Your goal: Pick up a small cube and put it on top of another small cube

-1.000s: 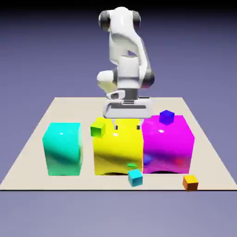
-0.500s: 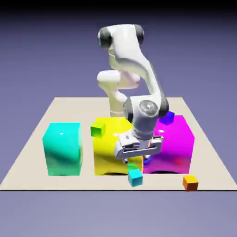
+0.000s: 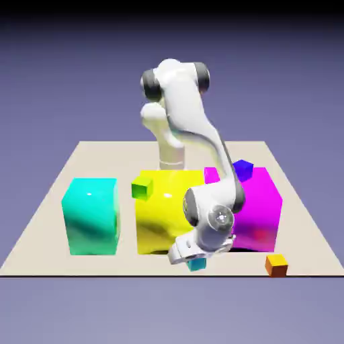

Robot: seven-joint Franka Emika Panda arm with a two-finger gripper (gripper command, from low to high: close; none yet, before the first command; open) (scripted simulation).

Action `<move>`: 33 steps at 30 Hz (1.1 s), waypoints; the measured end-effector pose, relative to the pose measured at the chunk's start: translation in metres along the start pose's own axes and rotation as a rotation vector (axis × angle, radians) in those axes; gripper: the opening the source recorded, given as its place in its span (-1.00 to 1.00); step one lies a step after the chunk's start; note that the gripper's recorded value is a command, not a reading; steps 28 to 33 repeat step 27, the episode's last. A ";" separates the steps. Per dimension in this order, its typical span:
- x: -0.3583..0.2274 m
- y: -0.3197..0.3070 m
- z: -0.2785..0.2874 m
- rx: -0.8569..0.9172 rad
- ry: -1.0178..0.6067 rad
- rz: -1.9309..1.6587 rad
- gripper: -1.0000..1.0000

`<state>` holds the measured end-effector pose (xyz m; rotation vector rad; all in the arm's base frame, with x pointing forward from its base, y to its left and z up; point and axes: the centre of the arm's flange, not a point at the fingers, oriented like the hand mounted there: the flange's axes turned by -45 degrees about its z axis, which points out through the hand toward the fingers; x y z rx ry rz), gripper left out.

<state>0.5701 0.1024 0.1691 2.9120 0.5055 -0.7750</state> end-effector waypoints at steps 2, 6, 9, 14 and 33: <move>0.010 -0.032 -0.015 -0.053 -0.013 -0.101 -1.00; 0.033 -0.110 -0.033 -0.181 -0.033 -0.336 -1.00; 0.043 -0.165 -0.048 -0.269 -0.035 -0.489 -1.00; 0.048 -0.244 -0.077 -0.393 -0.019 -0.696 -1.00; 0.049 -0.280 -0.091 -0.453 -0.001 -0.787 1.00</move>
